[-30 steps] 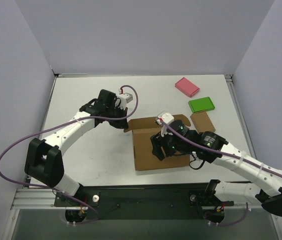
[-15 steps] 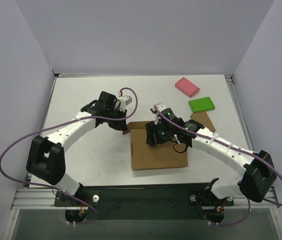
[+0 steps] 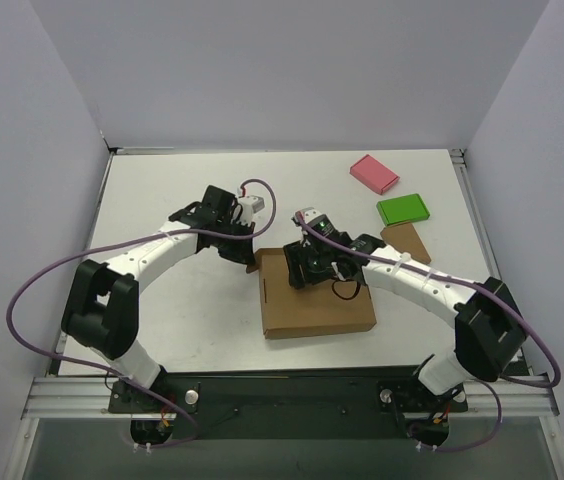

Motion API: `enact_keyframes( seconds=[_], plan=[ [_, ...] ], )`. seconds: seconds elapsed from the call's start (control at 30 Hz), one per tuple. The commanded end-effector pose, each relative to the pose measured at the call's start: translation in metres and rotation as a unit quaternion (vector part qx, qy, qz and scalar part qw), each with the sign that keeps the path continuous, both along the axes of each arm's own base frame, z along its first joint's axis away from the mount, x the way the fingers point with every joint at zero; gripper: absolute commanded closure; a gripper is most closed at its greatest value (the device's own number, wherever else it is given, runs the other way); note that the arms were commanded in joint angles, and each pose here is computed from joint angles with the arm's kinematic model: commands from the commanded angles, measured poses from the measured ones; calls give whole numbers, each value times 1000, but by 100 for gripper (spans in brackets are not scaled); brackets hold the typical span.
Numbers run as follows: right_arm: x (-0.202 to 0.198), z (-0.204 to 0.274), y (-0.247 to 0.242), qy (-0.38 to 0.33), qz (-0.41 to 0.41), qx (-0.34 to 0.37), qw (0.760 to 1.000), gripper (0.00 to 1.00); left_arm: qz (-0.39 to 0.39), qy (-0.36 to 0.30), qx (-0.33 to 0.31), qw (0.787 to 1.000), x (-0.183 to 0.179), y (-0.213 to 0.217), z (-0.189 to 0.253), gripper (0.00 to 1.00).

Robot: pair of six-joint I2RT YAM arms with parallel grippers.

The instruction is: Fold the paper box

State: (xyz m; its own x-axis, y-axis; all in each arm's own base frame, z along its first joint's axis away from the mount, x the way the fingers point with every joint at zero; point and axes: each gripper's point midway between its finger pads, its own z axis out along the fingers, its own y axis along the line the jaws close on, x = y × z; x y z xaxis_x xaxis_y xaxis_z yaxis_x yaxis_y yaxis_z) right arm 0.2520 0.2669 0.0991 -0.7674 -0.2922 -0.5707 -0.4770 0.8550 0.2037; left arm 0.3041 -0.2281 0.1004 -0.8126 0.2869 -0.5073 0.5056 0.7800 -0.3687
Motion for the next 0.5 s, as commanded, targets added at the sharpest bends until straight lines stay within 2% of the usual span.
enact_keyframes(
  seconds=[0.0, 0.27, 0.33, 0.47],
  plan=[
    [3, -27, -9, 20, -8, -51, 998, 45, -6, -9, -41, 999, 14, -15, 7, 100],
    [-20, -55, -11, 24, 29, -118, 992, 42, 25, 51, -39, 998, 22, -2, -32, 100],
    [-19, -53, -12, 14, 21, -131, 991, 40, 25, 59, -41, 997, 21, -2, -35, 100],
    [-19, -24, -6, -24, 13, -106, 994, 29, 32, 71, -51, 996, 24, 1, -39, 100]
  ],
)
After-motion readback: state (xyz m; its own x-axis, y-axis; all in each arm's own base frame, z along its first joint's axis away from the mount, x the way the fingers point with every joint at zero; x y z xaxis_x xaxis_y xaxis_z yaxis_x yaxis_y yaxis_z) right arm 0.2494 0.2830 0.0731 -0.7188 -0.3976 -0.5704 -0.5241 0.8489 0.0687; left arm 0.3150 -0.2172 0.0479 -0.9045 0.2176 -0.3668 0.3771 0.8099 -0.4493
